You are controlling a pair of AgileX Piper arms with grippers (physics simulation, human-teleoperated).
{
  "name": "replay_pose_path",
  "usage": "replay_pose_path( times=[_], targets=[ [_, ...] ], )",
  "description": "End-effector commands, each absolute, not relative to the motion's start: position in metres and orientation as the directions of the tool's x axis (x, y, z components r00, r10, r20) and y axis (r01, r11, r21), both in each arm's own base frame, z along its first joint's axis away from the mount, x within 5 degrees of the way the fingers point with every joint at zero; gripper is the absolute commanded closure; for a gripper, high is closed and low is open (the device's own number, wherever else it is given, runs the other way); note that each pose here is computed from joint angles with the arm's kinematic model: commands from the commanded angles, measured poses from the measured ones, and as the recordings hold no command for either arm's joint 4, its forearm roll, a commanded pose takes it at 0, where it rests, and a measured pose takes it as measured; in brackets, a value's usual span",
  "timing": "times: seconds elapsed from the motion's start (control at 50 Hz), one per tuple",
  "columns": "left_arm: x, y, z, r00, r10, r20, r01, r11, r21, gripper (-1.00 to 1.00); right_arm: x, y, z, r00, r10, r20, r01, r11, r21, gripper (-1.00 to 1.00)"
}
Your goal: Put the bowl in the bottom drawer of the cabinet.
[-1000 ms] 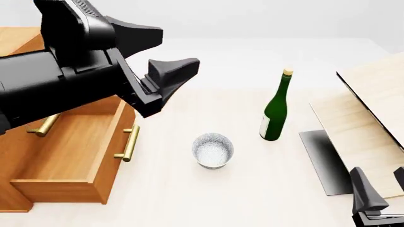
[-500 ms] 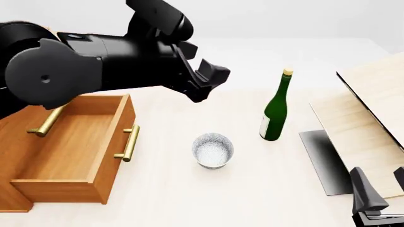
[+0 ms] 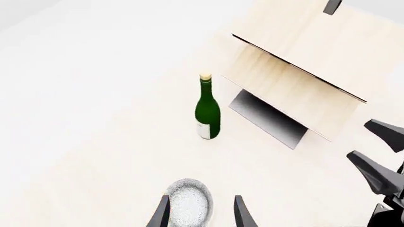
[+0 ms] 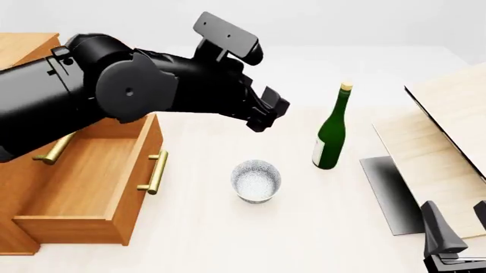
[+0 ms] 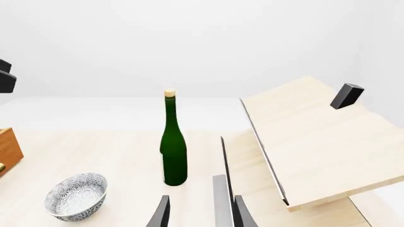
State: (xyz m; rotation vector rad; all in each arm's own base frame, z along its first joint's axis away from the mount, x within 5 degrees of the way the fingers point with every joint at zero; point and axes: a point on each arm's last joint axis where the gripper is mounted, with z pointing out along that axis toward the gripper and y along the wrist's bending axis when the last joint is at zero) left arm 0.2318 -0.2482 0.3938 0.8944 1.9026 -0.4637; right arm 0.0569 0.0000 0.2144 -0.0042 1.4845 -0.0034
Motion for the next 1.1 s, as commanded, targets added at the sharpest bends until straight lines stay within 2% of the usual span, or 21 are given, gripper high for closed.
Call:
replay_pose_path(
  times=[0.02,0.48,1.1],
  targets=[
    [0.246,-0.259,0.38,-0.344,0.42,-0.84,0.739,0.672,0.034,-1.0,0.057,0.0,0.214,0.086,-0.005,-0.996,0.0,1.0,-0.005,-1.0],
    [0.277,-0.274,0.338,-0.41,0.468,-0.783,0.723,0.69,0.035,-1.0,0.057,0.0,0.214,0.086,-0.005,-0.996,-0.001,1.0,-0.005,-1.0],
    [0.286,-0.296,0.295,-0.479,0.498,-0.723,0.72,0.694,0.001,-1.0,0.057,0.0,0.214,0.086,-0.005,-0.996,0.0,1.0,-0.005,-1.0]
  ],
)
